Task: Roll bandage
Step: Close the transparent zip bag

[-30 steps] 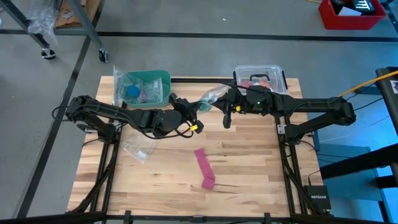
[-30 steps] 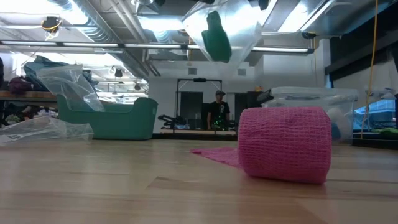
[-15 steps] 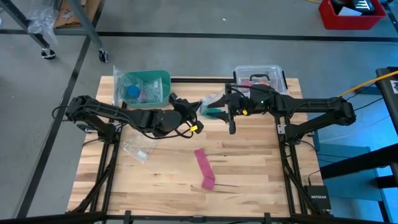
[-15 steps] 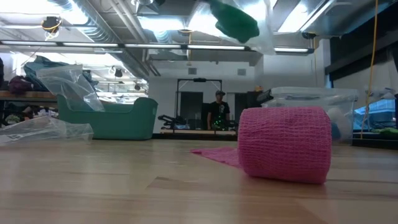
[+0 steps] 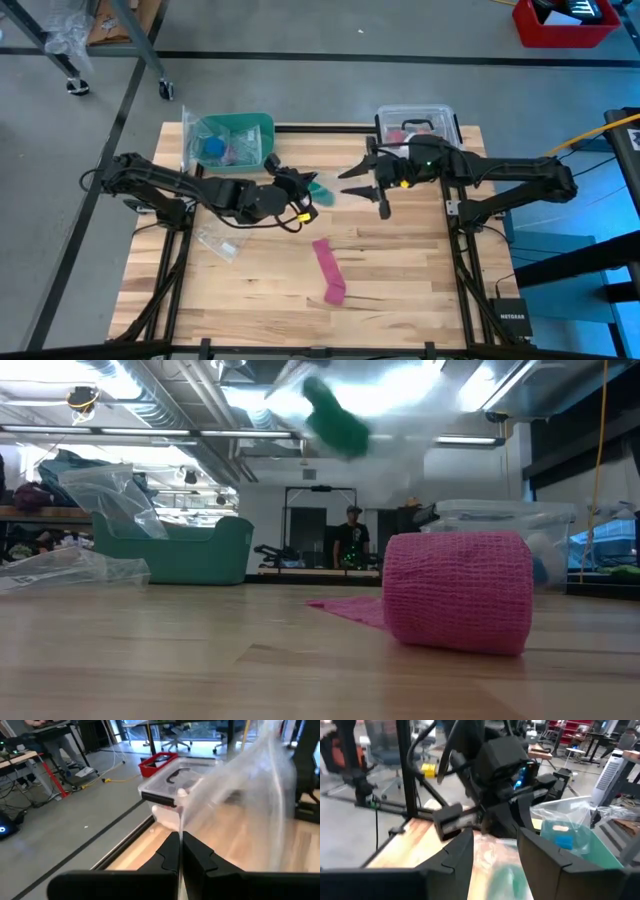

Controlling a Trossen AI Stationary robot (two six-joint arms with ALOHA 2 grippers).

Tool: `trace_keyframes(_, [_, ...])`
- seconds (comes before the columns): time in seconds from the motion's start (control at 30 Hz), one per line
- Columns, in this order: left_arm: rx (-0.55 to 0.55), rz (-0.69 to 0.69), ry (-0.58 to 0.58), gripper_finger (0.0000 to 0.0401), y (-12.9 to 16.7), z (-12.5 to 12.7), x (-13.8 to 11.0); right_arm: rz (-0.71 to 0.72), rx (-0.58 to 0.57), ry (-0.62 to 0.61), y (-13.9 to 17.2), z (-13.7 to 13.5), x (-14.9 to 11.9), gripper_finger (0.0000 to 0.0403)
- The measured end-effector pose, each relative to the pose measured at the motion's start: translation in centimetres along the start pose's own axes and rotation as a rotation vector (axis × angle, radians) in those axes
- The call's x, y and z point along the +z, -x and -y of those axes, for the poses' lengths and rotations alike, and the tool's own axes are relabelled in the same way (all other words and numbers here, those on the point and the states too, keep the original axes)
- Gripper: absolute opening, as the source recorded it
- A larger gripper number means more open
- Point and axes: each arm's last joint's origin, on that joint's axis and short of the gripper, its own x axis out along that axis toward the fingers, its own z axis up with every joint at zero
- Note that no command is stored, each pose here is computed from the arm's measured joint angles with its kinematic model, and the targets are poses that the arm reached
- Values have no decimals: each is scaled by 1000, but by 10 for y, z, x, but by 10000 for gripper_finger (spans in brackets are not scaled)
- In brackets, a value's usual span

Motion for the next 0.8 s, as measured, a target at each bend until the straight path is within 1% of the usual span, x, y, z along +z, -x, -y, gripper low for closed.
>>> trace_keyframes(0.13, [-32,-8,-30,0,7,3,-1,-27,4,41,6,-1,0,154])
trace_keyframes(0.27, [-51,-5,-32,0,11,6,-2,-62,-21,39,9,-1,-2,154])
trace_keyframes(0.47, [-78,-13,-53,0,16,11,-4,-148,-10,56,10,-3,-11,154])
trace_keyframes(0.6, [-100,-39,-60,0,20,13,-8,-144,-10,78,10,-2,-10,154])
trace_keyframes(0.8, [-101,-96,-69,0,24,14,-16,-137,-11,100,13,-3,-8,154])
